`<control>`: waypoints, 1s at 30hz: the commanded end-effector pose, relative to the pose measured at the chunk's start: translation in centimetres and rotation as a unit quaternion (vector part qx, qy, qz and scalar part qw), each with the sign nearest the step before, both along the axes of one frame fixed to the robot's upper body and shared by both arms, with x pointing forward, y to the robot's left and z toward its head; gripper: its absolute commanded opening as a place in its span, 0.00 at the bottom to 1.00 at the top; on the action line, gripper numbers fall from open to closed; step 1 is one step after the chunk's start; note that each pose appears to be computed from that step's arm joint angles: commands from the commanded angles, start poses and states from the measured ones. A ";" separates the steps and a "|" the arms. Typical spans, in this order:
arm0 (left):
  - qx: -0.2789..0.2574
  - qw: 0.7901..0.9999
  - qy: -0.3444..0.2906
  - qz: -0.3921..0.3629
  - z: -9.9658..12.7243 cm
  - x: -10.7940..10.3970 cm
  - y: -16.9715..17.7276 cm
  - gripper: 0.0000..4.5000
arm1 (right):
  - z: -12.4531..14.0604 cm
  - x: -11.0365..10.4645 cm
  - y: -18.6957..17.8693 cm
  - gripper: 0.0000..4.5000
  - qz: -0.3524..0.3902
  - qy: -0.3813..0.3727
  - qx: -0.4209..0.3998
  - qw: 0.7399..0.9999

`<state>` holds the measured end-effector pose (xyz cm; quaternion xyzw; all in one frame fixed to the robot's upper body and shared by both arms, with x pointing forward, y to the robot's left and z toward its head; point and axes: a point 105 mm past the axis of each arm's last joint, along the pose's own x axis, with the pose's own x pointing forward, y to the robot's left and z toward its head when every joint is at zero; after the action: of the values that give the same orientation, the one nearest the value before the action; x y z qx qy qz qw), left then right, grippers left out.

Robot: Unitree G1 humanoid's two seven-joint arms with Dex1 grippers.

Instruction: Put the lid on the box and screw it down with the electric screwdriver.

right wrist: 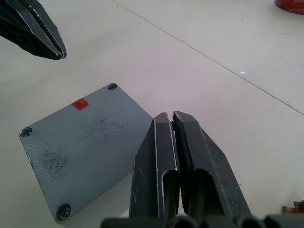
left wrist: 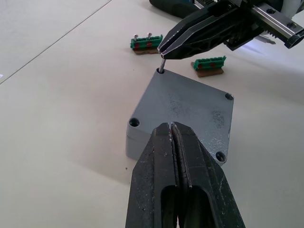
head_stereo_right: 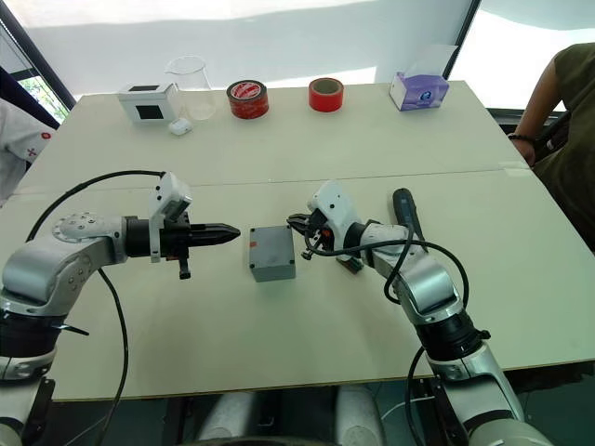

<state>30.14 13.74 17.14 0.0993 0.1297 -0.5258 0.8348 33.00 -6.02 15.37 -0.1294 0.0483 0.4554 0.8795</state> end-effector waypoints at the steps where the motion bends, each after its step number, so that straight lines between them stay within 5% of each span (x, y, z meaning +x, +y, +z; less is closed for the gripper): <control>1: 0.001 1.000 -0.022 -0.007 0.7 -0.1 -0.2 0.00 | 1.2 0.1 0.3 0.02 0.005 -0.026 0.008 1.000; 11: 0.000 1.000 -0.022 -0.013 0.6 -0.2 -0.4 0.00 | 0.8 -0.1 0.4 0.02 0.005 -0.019 0.004 1.000; 20: -0.017 0.999 -0.041 0.028 1.0 0.9 -0.4 0.00 | 1.0 -0.2 0.1 0.80 0.004 -0.019 0.005 1.000; 26: -0.089 0.989 -0.079 0.083 3.6 2.3 -0.6 0.00 | 3.2 0.0 -1.3 0.80 -0.038 -0.032 0.047 0.998; 30: -0.087 0.989 -0.083 0.080 3.6 2.2 -0.5 0.00 | 3.7 -0.5 -2.5 0.80 -0.049 -0.024 0.048 0.997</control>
<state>32.55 12.96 19.64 0.0515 0.0422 -0.4549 0.8880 33.16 -8.28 17.81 -0.0979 0.0309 0.4072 0.9076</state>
